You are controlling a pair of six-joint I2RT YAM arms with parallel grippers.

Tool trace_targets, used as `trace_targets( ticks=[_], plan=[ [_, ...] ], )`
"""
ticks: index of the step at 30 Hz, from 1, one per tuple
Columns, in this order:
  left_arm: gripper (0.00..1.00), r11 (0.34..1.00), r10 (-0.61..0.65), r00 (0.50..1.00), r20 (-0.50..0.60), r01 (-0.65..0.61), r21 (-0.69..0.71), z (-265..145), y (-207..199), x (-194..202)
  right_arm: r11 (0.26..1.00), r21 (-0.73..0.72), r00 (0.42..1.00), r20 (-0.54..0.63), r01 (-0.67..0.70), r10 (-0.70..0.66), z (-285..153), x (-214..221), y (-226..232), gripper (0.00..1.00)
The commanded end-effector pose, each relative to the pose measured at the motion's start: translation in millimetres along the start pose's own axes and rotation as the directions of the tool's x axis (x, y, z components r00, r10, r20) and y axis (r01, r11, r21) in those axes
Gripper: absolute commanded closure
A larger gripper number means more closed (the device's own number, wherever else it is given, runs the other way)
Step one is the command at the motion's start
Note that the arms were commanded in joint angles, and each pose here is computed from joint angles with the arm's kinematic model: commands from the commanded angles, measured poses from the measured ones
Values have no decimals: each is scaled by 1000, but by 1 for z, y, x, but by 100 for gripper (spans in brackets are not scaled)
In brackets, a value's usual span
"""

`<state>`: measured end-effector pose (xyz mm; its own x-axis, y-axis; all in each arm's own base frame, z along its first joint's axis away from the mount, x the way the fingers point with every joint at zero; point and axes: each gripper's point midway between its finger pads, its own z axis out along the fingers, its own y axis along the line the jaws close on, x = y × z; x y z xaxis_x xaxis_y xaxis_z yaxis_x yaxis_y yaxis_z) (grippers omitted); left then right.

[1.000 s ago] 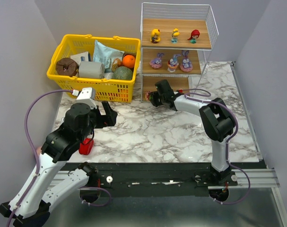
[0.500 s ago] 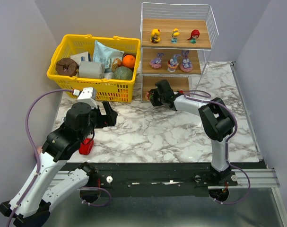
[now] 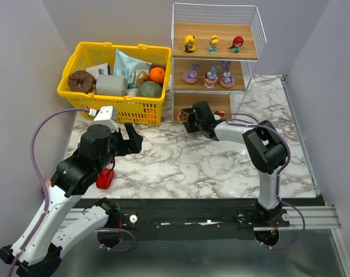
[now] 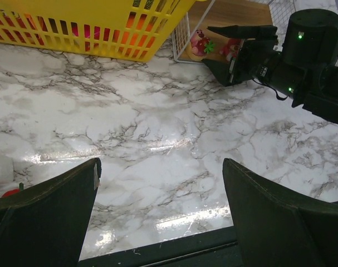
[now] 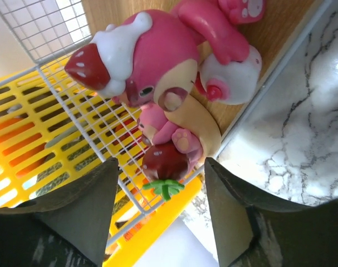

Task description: Place and organize the plastic toys onto the shelf

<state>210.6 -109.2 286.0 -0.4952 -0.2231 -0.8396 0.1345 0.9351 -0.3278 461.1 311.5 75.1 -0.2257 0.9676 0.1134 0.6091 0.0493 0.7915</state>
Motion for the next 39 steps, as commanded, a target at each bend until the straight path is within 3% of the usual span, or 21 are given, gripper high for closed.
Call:
trace_targets(
  ticks=[1, 13, 16, 17, 19, 23, 24, 27, 32, 35, 39],
  plan=[
    [1, 1000, 4, 999, 36, -5, 6, -10, -2, -14, 995, -96, 1000, -30, 1, -4, -24, 1, 19, 27],
    [1, 996, 23, 998, 63, -28, 85, -23, -14, -23, 981, -120, 975, -139, 155, -171, -87, 6, 4, 23],
    [1, 995, 19, 997, 69, -26, 96, -27, -16, -26, 965, -114, 949, -186, 236, -254, -114, -1, -22, 22],
    [1, 995, 17, 997, 71, -24, 94, -28, -16, -28, 954, -80, 933, -200, 288, -298, -119, -9, -50, 21],
    [1, 996, 14, 998, 68, -20, 87, -30, -14, -28, 939, -116, 911, -232, 323, -342, -143, -15, -50, 21],
    [1, 998, 4, 998, 59, -8, 68, -30, -11, -26, 852, -114, 821, -231, 510, -523, -181, -39, -75, 17],
    [1, 999, 3, 999, 52, -6, 54, -31, -9, -25, 830, -42, 803, -232, 556, -549, -189, -51, -90, 13],
    [1, 1000, 3, 999, 37, -4, 31, -33, -5, -24, 724, -29, 713, -150, 689, -685, -226, -75, -83, 0],
    [1, 1000, 28, 999, -18, -28, 3, -29, -2, -17, 579, -38, 576, 177, 814, -798, -307, -122, -11, 0],
    [1, 1000, 19, 1000, -16, -18, 6, -28, -4, -20, 512, -12, 490, 309, 859, -815, -359, -143, 18, 0],
    [1, 1000, 25, 999, 34, -26, 13, -28, -8, -35, 427, 6, 393, 381, 904, -837, -408, -156, 34, 0]
  ],
)
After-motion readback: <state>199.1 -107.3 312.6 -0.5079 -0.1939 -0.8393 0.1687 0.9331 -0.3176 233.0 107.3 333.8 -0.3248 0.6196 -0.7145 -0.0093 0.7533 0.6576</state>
